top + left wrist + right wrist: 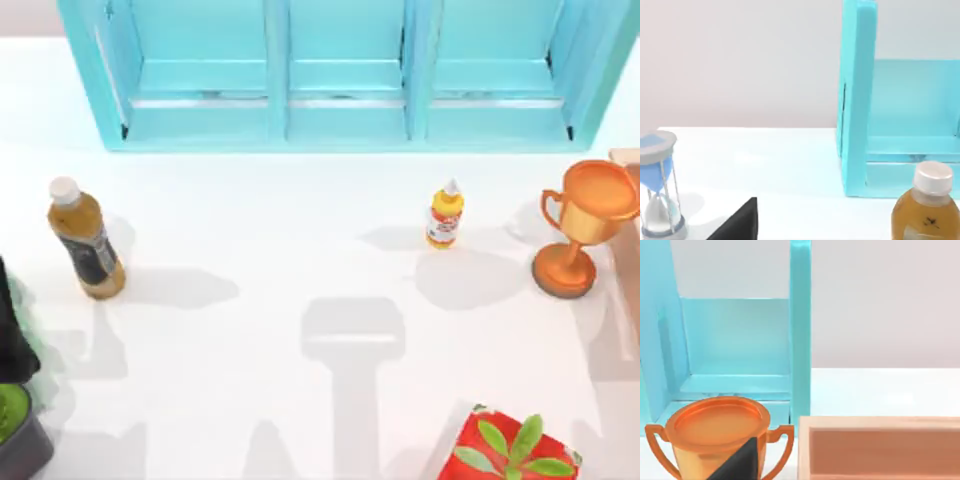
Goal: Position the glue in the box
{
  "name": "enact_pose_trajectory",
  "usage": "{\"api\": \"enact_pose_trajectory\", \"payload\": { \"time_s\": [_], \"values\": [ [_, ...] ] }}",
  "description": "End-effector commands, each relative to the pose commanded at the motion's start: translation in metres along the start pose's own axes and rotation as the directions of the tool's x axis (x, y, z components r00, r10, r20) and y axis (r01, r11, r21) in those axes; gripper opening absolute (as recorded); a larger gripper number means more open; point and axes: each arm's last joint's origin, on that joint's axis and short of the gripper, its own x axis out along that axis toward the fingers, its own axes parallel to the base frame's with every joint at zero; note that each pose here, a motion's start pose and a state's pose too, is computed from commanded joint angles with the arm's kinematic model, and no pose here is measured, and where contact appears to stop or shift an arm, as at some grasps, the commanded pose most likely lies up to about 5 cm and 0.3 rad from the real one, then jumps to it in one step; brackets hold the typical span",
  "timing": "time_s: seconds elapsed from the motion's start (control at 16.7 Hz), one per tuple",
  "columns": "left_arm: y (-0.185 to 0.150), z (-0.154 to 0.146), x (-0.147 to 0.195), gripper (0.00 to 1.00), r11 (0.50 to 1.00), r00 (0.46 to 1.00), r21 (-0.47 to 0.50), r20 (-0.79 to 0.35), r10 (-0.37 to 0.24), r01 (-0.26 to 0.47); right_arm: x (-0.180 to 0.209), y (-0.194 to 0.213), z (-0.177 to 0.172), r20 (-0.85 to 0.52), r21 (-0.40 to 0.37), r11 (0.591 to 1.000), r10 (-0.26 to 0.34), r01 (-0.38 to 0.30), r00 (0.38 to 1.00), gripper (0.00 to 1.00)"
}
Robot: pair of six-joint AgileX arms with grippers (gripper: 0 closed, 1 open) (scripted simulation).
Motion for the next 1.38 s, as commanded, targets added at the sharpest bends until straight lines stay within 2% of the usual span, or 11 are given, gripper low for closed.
{"api": "enact_pose_trajectory", "payload": {
  "time_s": [0.18, 0.3, 0.66, 0.9, 1.14, 1.38],
  "values": [
    [0.000, 0.000, 0.000, 1.00, 1.000, 1.000, 0.000, 0.000, 0.000, 0.000, 0.000, 0.001, 0.002, 0.000, 0.005, 1.000, 0.006, -0.006, 1.000, 1.00],
    [0.000, 0.000, 0.000, 1.00, 1.000, 1.000, 0.000, 0.000, 0.000, 0.000, 0.002, 0.005, 0.009, -0.002, 0.032, 0.999, 0.038, -0.038, 0.999, 1.00],
    [0.000, 0.000, 0.000, 1.00, 1.000, 1.000, 0.000, 0.000, 0.000, 0.000, 0.029, 0.037, 0.047, -0.078, 0.188, 0.963, 0.210, -0.193, 0.974, 1.00],
    [0.000, 0.000, 0.000, 1.00, 1.000, 1.000, 0.000, 0.000, 0.000, 0.000, 0.069, 0.085, 0.049, -0.218, 0.263, 0.936, 0.294, -0.234, 0.931, 1.00],
    [0.000, 0.000, 0.000, 1.00, 1.000, 1.000, 0.000, 0.000, 0.000, 0.000, 0.099, 0.143, 0.027, -0.310, 0.263, 0.939, 0.298, -0.220, 0.903, 1.00],
    [0.000, 0.000, 0.000, 1.00, 1.000, 1.000, 0.000, 0.000, 0.000, 0.000, 0.114, 0.190, -0.017, -0.378, 0.175, 0.973, 0.209, -0.152, 0.902, 1.00]
  ]
}}
